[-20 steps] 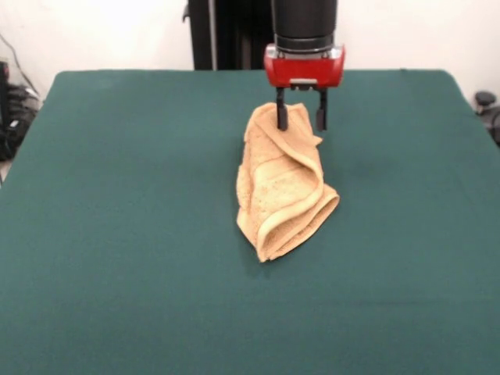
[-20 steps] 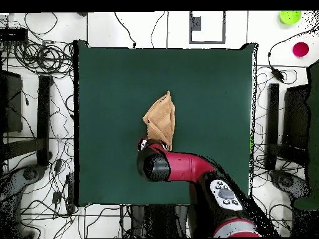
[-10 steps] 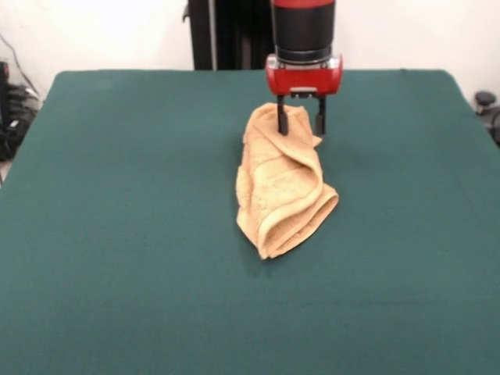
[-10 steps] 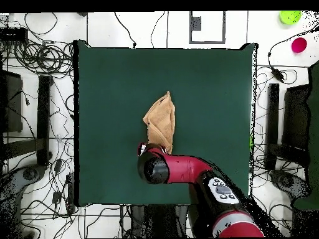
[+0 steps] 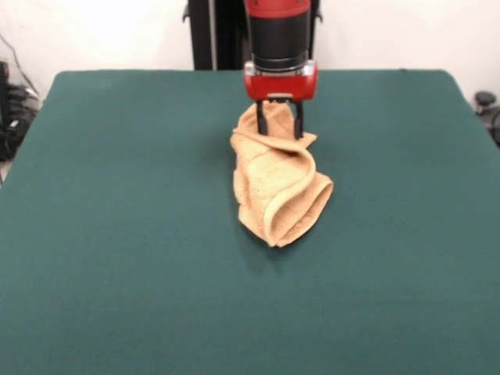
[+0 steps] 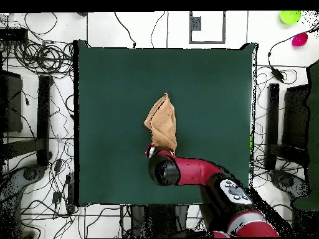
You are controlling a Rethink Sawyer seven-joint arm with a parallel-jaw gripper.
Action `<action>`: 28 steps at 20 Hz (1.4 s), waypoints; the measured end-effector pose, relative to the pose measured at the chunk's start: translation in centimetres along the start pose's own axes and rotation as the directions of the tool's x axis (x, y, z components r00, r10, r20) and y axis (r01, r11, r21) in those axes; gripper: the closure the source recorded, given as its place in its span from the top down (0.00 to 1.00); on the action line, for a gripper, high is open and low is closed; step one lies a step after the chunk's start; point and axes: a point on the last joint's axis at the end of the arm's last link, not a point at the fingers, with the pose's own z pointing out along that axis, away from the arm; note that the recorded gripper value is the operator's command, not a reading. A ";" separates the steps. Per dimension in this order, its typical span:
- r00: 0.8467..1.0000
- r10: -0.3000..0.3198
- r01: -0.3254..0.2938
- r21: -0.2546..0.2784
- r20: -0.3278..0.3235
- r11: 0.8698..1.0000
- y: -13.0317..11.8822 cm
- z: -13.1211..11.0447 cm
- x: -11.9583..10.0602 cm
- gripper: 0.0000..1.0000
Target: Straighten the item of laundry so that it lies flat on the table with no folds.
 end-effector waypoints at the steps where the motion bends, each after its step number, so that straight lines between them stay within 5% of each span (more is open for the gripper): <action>1: 1.000 0.002 -0.002 -0.003 0.002 1.000 -0.2 0.0 -0.1 1.00; 13: 1.000 0.016 -0.015 -0.034 0.025 0.999 -3.5 -0.3 -1.0 1.00; 28: 0.999 -0.023 0.024 -0.022 0.043 0.999 -3.8 -1.1 -1.2 1.00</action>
